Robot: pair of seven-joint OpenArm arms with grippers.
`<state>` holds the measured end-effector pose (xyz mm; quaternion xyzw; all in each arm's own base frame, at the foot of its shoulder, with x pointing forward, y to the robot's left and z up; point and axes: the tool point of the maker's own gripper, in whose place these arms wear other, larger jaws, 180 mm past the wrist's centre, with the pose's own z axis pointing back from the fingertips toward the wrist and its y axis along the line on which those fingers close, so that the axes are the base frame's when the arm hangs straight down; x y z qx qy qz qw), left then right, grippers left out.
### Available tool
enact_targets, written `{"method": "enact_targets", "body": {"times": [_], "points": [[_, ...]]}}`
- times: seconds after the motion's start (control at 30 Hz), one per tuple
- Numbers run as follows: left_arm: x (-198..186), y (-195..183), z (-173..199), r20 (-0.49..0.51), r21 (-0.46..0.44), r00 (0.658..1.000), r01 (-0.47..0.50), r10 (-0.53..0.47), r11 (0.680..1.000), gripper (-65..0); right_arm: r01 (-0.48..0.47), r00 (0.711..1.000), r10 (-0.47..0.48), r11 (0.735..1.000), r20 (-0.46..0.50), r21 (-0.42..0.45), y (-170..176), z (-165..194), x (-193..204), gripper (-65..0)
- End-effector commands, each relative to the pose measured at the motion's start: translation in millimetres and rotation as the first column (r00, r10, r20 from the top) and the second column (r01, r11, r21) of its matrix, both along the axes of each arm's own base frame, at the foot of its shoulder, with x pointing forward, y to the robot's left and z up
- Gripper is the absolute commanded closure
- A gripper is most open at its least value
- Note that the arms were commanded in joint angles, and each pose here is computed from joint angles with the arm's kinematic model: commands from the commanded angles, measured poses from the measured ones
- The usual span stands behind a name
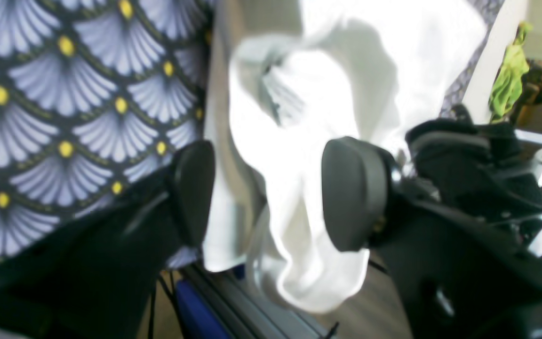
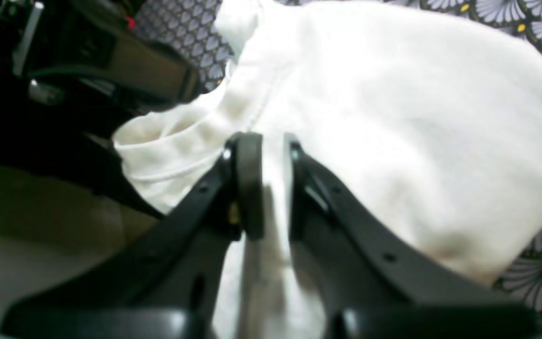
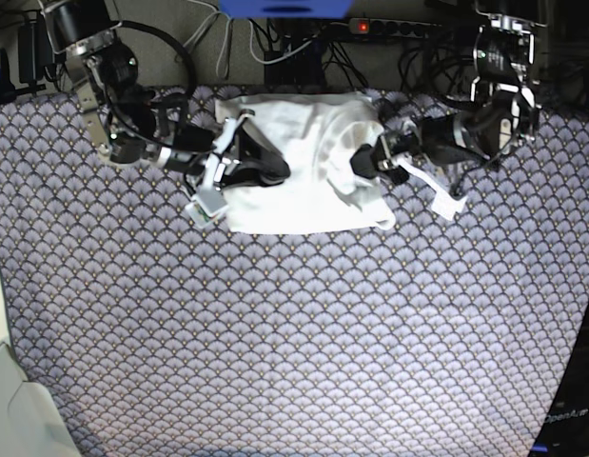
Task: Fold the T-shirt properly
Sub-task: 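Grasp opposite edges of the folded shirt with both grippers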
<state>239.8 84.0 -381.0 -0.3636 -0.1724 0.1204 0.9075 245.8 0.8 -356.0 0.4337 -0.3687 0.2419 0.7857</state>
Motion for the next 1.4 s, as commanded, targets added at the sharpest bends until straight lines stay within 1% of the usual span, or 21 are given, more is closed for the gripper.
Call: {"method": "enact_targets", "body": {"times": [0.0, 0.2, 0.4, 0.5, 0.57, 0.73, 0.87, 0.93, 0.97, 1.03, 1.13, 1.2, 1.37], "points": [[9, -3, 10, 0.035, -0.014, 0.999, 0.013, -0.013, 1.000, -38.2, 0.000, 0.999, -0.001, 0.999, 0.040, 0.032, 0, 14, 8, -6.5], [10, -9, -12, -0.036, -0.019, 0.999, 0.028, -0.029, 0.999, -38.2, 0.000, 0.999, -0.001, 0.999, 0.045, 0.032, 0, 15, 9, -6.5], [12, -14, -23, -0.075, -0.042, 0.997, 0.008, -0.011, 0.999, -38.3, -0.001, 0.999, 0.000, 1.000, 0.045, 0.021, -3, 14, 9, -6.5], [17, -20, -25, -0.078, -0.053, 0.997, 0.002, -0.006, 0.999, -38.3, -0.002, 0.999, 0.001, 1.000, 0.045, 0.018, -4, 13, 9, -6.5], [17, -17, -31, -0.081, -0.010, 0.997, 0.005, -0.006, 1.000, -38.4, -0.002, 0.999, 0.001, 1.000, 0.045, 0.018, -4, 13, 9, -6.5], [19, -29, -42, -0.070, 0.075, 0.997, 0.037, -0.032, 0.996, -38.4, -0.002, 0.999, 0.001, 1.000, 0.045, 0.018, -4, 13, 9, -6.5], [14, -41, -45, -0.070, 0.090, 0.995, 0.077, -0.071, 0.993, -37.7, 0.001, 0.999, -0.002, 1.000, 0.037, 0.016, -5, 11, 9, -6.5], [14, -40, -45, -0.070, 0.092, 0.995, 0.076, -0.070, 0.993, -33.5, 0.008, 1.000, -0.008, 1.000, 0.018, 0.010, -7, 4, 9, -6.5], [14, -40, -45, -0.070, 0.093, 0.995, 0.076, -0.070, 0.993, -29.9, 0.010, 1.000, -0.011, 1.000, 0.010, 0.008, -9, 2, 8, -6.5], [15, -40, -45, -0.070, 0.093, 0.995, 0.076, -0.070, 0.993, -19.6, 0.016, 1.000, -0.016, 1.000, -0.003, 0.005, -10, -3, 8, -6.5], [15, -40, -45, -0.069, 0.095, 0.995, 0.075, -0.069, 0.993, -8.4, 0.019, 1.000, -0.019, 1.000, -0.005, 0.006, -10, -4, 8, -6.5], [12, -38, -51, -0.087, 0.096, 0.994, 0.074, -0.066, 0.993, -5.5, 0.018, 1.000, -0.018, 1.000, -0.006, 0.005, -10, -4, 8, -6.5], [11, -33, -71, -0.155, 0.102, 0.987, 0.067, -0.051, 0.993, -4.9, 0.017, 1.000, -0.017, 1.000, -0.007, 0.002, -11, -4, 8, -6.5]]}}
